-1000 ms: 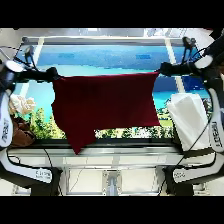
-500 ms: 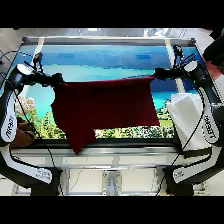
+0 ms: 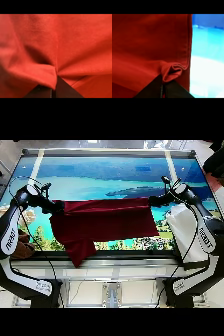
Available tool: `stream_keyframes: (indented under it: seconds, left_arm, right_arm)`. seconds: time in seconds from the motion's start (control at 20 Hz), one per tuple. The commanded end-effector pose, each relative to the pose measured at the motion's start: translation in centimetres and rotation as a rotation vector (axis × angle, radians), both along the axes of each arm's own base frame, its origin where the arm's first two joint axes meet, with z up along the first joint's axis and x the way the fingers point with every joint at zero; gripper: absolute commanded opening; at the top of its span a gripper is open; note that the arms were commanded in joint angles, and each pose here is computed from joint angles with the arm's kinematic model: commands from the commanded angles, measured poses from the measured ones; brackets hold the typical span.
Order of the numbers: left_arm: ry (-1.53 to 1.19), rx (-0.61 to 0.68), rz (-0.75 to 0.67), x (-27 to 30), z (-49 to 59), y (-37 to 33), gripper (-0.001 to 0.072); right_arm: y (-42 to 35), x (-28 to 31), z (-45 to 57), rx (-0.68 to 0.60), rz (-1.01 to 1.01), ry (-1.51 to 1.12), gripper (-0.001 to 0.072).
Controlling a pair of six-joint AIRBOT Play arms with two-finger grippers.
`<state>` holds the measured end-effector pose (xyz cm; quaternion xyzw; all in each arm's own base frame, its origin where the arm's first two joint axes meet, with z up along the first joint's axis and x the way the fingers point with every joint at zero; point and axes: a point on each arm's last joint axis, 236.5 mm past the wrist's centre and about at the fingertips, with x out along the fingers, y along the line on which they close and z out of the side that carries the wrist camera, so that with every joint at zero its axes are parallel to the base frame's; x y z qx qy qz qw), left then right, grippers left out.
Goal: Fold the shirts.
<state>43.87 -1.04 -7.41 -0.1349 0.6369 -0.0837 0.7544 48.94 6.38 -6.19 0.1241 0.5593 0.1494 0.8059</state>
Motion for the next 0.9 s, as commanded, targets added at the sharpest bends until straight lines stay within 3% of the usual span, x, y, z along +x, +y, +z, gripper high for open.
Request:
stream_keyframes:
  seconds: [0.0, 0.1, 0.15, 0.25, 0.3, 0.35, 0.4, 0.5, 0.6, 0.85]
  left_arm:
    - [0.038, 0.001, -0.014, -1.1, -0.7, -0.5, 0.0012]
    - [0.044, -0.002, -0.019, -1.2, -0.7, -0.7, 0.0012]
    - [0.050, -0.003, -0.021, -1.4, -0.7, -0.7, 0.0023]
    - [0.058, -0.005, -0.023, -1.7, -0.6, -0.6, 0.0028]
    - [0.058, -0.007, -0.021, -1.8, -0.3, -0.5, 0.0184]
    - [0.045, -0.005, -0.016, -1.7, 0.4, -0.2, 0.0504]
    - [0.017, 0.000, -0.008, -1.5, 1.6, 0.1, 0.0684]
    - [-0.058, 0.012, 0.011, -1.5, 5.3, 1.1, 0.0696]
    - [-0.115, 0.028, 0.028, -2.7, 9.4, 2.4, 0.0697]
    - [-0.009, -0.009, 0.114, -12.4, 8.5, 2.5, 0.0696]
  right_arm:
    - [0.9, -0.7, -1.6, -0.001, 0.019, 0.036, 0.0010]
    - [1.4, -1.4, -1.9, 0.003, 0.040, 0.067, 0.0015]
    - [1.6, -2.0, -1.9, 0.011, 0.052, 0.089, 0.0056]
    - [1.8, -3.6, -1.6, 0.025, 0.080, 0.147, 0.0294]
    - [1.7, -4.4, -1.0, 0.027, 0.095, 0.168, 0.0299]
    - [1.2, -5.1, 0.1, 0.016, 0.104, 0.175, 0.0299]
    - [0.1, -5.7, 1.2, -0.010, 0.099, 0.178, 0.0299]
    - [-3.3, -7.3, 4.4, -0.095, 0.077, 0.171, 0.0317]
    - [-7.1, -9.7, 7.8, -0.166, 0.036, 0.176, 0.0426]
    - [-10.6, -13.5, 12.3, -0.122, -0.095, 0.131, 0.0439]
